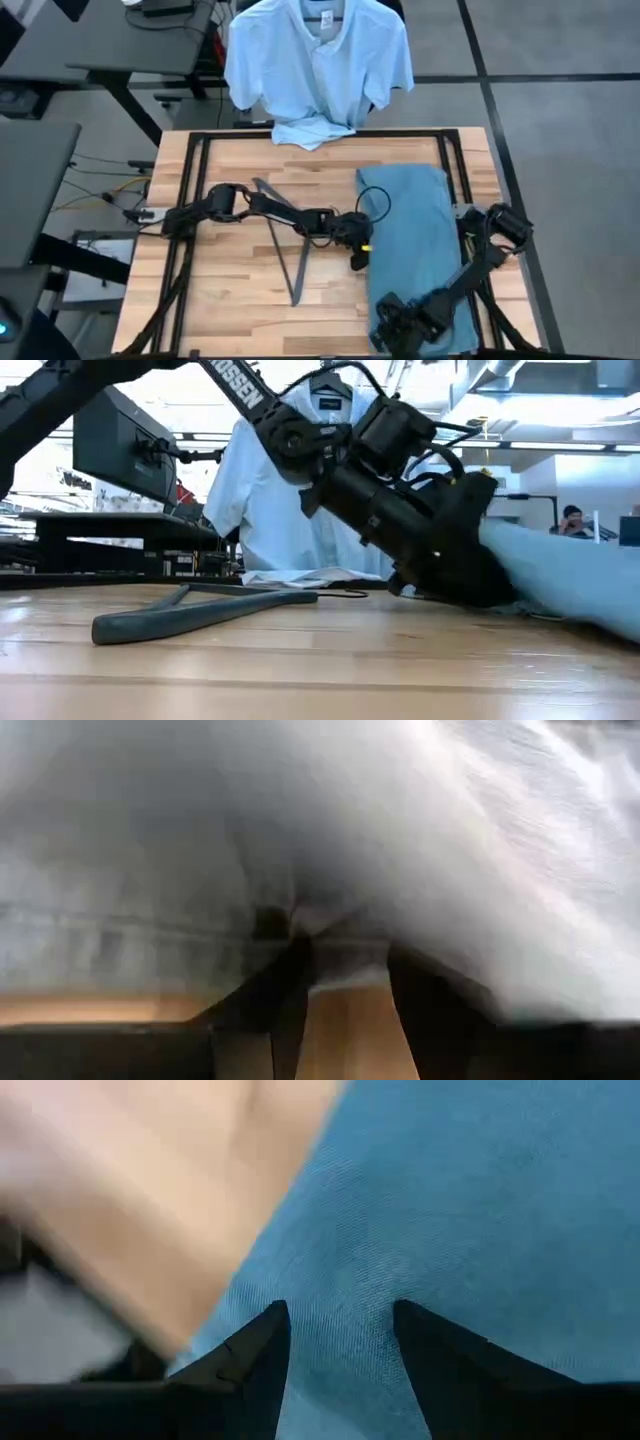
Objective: Hang clothes
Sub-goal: Insert the blue jeans on the grey hanger
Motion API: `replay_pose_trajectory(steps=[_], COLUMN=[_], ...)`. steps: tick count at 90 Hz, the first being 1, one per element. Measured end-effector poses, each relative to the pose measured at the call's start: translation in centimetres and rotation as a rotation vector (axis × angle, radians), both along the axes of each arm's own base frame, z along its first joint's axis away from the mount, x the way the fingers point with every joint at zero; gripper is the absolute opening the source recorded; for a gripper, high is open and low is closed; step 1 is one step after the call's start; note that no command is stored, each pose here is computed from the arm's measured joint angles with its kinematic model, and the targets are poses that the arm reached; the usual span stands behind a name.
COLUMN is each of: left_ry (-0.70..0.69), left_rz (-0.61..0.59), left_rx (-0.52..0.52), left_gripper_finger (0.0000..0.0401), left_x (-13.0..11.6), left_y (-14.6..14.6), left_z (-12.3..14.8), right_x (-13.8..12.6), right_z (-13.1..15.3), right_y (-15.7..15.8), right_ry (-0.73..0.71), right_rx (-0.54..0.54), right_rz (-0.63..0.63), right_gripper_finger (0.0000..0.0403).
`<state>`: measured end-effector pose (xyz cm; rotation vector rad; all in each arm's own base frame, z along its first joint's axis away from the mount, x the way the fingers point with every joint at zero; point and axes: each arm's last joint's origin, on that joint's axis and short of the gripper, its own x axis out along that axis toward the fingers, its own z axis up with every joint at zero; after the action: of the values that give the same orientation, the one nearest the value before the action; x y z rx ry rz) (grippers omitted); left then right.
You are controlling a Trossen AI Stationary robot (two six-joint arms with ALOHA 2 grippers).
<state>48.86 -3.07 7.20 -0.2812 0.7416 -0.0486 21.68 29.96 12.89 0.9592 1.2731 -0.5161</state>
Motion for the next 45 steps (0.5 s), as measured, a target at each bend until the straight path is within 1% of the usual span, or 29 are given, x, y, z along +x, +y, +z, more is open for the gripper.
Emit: replay_pose_trajectory(steps=[8,17,21,27,32,39,45], left_ry=[-0.005,-0.024,-0.043,-0.073,-0.105,-0.121,-0.152], left_rz=[-0.033,-0.048,-0.041,-0.039,-0.038,-0.049,-0.074], left_rx=[0.017,-0.015,-0.03,-0.049,-0.066,-0.08,-0.058], left_gripper_finger=[0.0127,0.0127,0.0127,0.0127,0.0127,0.0127,0.0127], left_x=[0.0,0.0,0.1,0.2,0.2,-0.1,-0.5], left_y=[0.1,0.5,0.6,0.7,0.7,0.6,0.6], left_z=[0.0,0.2,0.9,1.7,3.1,5.2,7.6], right_x=[-1.8,-3.6,-4.0,-4.1,-4.0,-4.0,-4.1], right_z=[1.2,2.6,3.8,6.2,7.6,8.4,9.5], right_y=[1.1,1.4,1.4,1.4,0.9,-0.1,-0.9], right_ry=[0.055,0.124,0.132,0.101,0.074,0.067,0.033], right_rx=[0.015,-0.024,-0.029,0.002,-0.006,-0.057,-0.078], right_rz=[0.001,-0.038,-0.045,-0.036,-0.002,0.04,0.058], right_gripper_finger=[0.0175,0.0175,0.0175,0.0175,0.0175,0.0175,0.0175])
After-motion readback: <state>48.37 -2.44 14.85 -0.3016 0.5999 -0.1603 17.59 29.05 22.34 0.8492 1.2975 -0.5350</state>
